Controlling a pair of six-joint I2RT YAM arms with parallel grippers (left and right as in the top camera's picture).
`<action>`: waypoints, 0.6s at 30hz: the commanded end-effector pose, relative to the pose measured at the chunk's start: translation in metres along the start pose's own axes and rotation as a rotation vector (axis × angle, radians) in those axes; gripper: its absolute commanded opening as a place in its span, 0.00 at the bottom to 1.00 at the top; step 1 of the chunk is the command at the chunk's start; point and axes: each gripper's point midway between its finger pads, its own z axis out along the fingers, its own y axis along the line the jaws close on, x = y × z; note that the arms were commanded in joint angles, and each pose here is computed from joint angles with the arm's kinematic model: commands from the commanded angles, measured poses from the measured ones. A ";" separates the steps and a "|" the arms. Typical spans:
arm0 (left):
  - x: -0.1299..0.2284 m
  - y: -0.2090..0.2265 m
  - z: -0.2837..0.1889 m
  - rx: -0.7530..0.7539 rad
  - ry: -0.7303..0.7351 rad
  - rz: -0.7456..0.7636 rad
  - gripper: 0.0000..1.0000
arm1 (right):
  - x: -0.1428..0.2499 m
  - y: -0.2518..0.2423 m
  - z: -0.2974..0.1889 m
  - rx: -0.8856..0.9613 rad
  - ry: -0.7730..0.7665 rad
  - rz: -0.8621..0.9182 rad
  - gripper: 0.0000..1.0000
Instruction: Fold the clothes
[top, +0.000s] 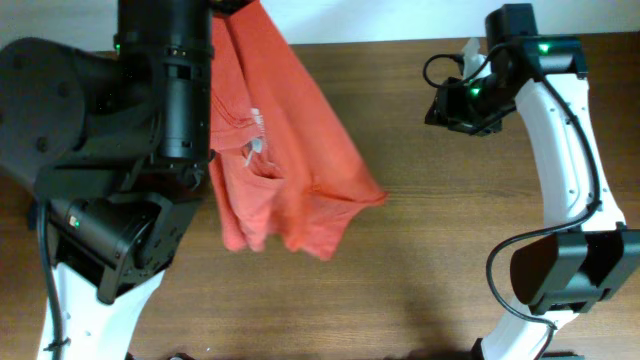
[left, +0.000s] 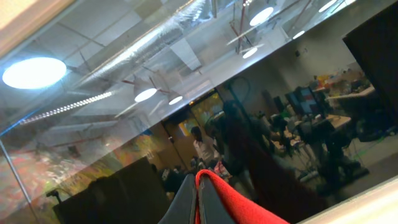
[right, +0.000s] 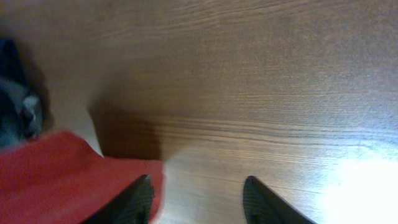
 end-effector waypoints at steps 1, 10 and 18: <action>-0.007 0.009 -0.002 -0.010 -0.028 -0.036 0.02 | 0.006 0.012 -0.004 -0.093 0.018 -0.106 0.58; -0.017 -0.020 0.003 0.110 -0.101 -0.155 0.03 | 0.003 0.009 -0.005 -0.088 0.010 -0.048 0.65; -0.053 -0.119 0.012 0.398 -0.309 -0.372 0.03 | -0.011 -0.074 -0.038 -0.048 -0.070 0.220 0.65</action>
